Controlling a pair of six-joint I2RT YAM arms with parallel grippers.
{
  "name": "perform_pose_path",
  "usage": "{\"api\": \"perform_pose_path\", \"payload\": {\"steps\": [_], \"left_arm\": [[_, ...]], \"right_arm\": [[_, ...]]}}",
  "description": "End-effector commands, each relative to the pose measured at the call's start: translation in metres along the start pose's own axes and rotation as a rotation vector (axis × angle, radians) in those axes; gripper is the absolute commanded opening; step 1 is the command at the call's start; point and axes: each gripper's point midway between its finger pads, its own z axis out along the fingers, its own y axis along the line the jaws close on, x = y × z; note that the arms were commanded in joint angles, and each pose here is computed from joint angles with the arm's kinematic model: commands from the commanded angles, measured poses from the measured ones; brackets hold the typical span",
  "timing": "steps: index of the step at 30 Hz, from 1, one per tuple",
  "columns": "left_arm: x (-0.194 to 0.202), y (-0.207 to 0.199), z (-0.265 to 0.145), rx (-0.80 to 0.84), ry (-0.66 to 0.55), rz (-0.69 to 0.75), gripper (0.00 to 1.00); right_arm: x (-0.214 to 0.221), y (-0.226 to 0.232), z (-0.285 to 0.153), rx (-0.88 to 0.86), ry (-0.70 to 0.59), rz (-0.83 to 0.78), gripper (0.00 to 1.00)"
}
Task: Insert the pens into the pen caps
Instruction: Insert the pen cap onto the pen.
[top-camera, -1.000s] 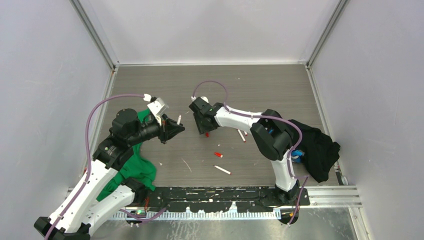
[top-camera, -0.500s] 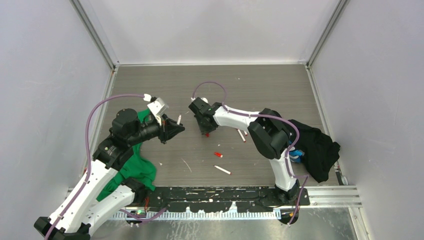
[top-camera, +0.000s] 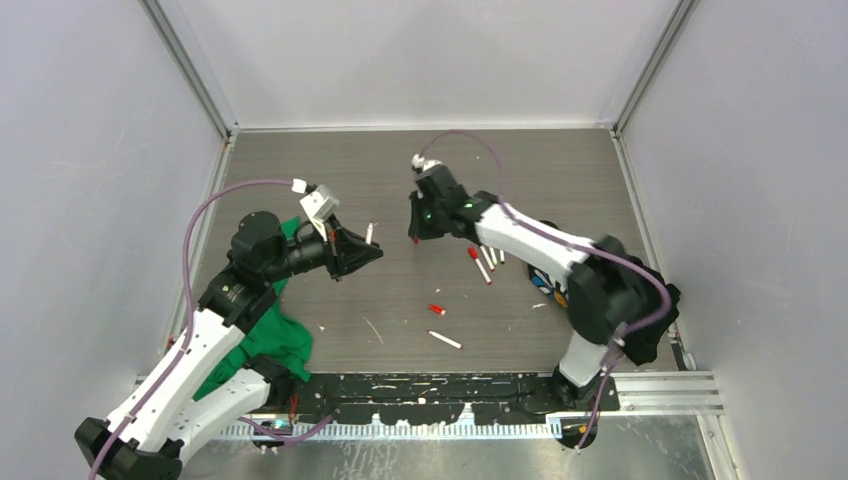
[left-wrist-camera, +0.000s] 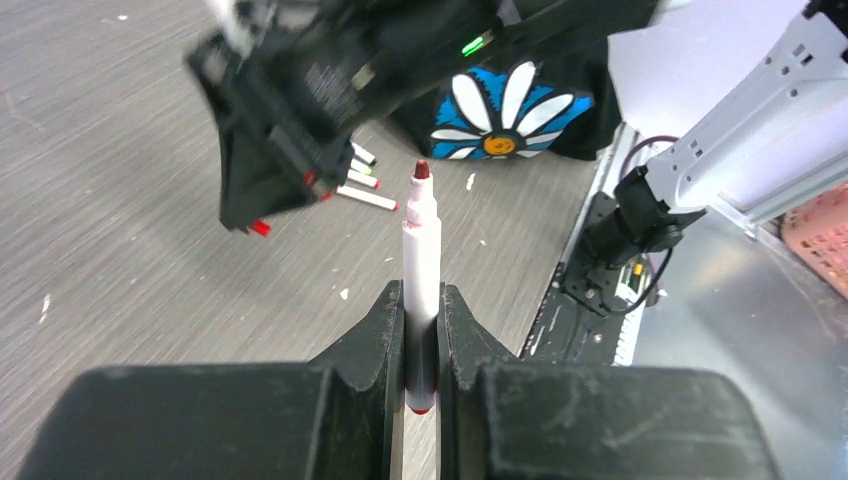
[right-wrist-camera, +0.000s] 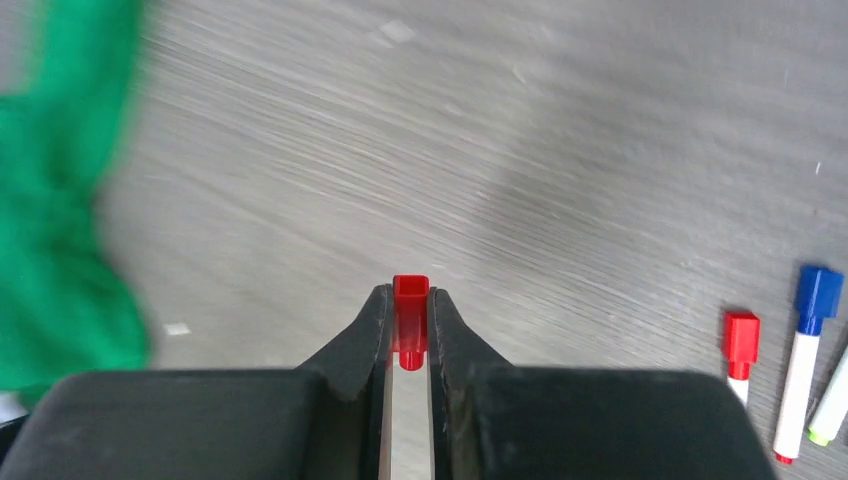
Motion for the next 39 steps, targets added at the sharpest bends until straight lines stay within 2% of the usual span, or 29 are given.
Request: {"api": "perform_pose_path", "payload": {"steps": [1, 7, 11, 19, 39], "left_arm": [[-0.029, -0.031, 0.006, 0.177, -0.115, -0.015, 0.0], [-0.03, -0.063, 0.001, 0.397, -0.143, -0.023, 0.0], [-0.031, -0.072, 0.0, 0.47, -0.144, -0.034, 0.0], [-0.03, -0.074, 0.0, 0.493, -0.141, -0.039, 0.0], [-0.029, -0.075, 0.001, 0.508, -0.124, -0.046, 0.0]], "right_arm": [[-0.1, 0.078, -0.127, -0.417, -0.458, 0.047, 0.01], [-0.118, 0.109, -0.245, -0.82, -0.813, 0.107, 0.01], [-0.109, 0.112, -0.292, -1.006, -0.932, 0.148, 0.01], [-0.088, 0.124, -0.322, -1.205, -0.932, 0.11, 0.01], [-0.081, 0.15, -0.323, -1.266, -0.853, 0.028, 0.01]]}}
